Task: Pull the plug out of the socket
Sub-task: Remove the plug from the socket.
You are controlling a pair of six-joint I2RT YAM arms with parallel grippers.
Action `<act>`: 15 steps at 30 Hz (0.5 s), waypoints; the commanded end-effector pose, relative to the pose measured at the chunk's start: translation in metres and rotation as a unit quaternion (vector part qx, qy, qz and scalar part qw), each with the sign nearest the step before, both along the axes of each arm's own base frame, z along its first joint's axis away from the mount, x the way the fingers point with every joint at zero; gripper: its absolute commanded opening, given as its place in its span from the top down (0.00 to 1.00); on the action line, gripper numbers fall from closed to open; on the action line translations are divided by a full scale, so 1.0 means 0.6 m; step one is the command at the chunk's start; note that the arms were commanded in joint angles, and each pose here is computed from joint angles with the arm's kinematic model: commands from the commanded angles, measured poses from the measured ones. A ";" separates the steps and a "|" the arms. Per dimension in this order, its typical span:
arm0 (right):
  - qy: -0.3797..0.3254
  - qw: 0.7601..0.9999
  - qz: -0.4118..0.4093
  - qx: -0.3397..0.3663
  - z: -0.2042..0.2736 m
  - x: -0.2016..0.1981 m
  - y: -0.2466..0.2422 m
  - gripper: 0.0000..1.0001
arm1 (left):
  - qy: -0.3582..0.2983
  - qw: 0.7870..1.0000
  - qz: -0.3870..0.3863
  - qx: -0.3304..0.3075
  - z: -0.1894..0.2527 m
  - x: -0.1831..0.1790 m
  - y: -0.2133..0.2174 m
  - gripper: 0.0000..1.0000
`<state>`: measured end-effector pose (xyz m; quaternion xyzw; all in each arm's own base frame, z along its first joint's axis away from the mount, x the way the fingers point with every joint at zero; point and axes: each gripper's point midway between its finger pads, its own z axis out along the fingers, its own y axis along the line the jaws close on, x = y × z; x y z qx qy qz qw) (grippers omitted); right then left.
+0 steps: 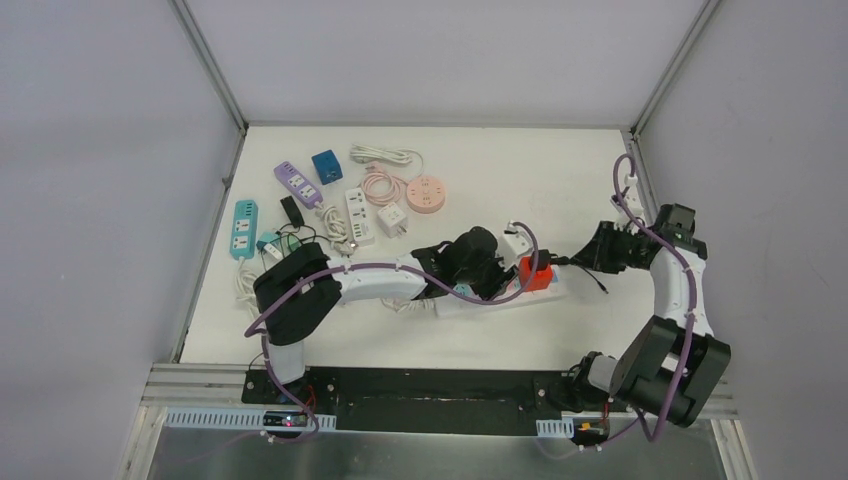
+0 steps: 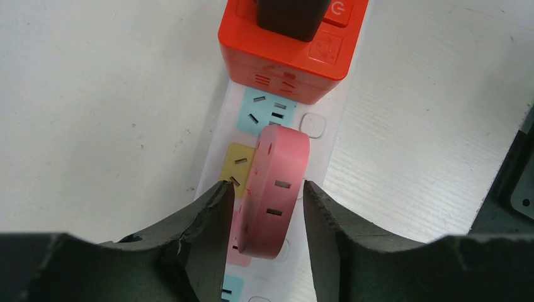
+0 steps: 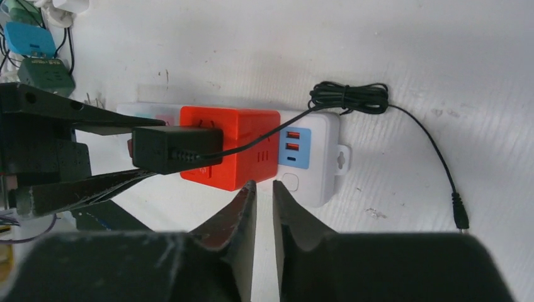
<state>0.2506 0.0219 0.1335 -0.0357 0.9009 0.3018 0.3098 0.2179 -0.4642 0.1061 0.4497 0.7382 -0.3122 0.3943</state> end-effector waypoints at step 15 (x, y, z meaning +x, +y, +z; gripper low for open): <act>0.157 0.980 0.111 0.045 -0.082 0.003 0.002 0.95 | -0.032 0.999 -0.022 0.009 0.003 0.003 -0.027 0.75</act>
